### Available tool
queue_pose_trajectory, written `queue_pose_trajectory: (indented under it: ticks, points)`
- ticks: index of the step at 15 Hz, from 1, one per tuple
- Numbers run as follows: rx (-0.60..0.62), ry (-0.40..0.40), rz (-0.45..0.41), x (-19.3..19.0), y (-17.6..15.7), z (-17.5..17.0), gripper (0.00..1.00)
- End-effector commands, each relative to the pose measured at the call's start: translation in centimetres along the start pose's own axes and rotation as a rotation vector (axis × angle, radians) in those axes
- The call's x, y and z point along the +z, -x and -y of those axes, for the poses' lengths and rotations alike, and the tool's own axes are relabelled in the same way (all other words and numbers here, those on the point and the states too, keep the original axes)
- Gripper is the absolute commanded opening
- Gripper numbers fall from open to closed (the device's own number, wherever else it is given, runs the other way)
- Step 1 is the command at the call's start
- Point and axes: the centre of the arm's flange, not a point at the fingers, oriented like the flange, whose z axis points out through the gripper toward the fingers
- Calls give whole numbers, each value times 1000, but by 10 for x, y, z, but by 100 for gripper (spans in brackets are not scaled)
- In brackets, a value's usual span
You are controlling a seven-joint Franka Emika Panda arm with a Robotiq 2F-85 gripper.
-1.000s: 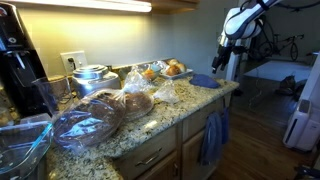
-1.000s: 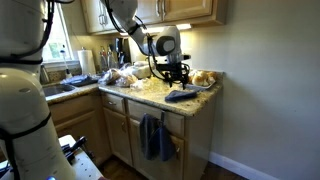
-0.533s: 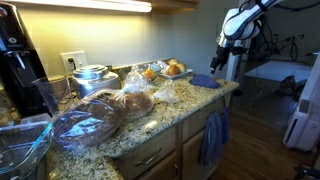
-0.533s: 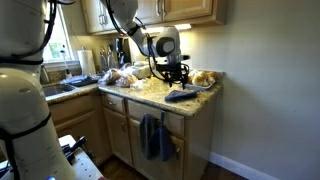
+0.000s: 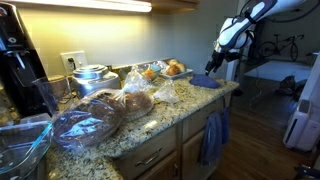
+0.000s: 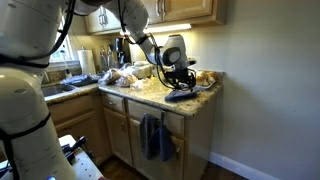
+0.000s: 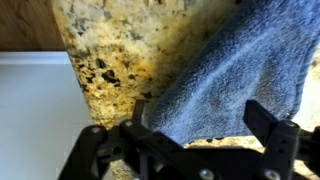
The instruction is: Move the towel from the countertop to the hanger on the drawer
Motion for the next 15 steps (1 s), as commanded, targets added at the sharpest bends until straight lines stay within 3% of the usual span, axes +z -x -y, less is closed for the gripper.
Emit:
queue_pose_trajectory:
  ticks: [1, 7, 15]
  points:
    - [-13, -28, -40, 31, -15, -23, 100]
    - [-45, -53, -96, 52, -30, -33, 100]
    - [-43, -123, -107, 68, -40, -33, 100]
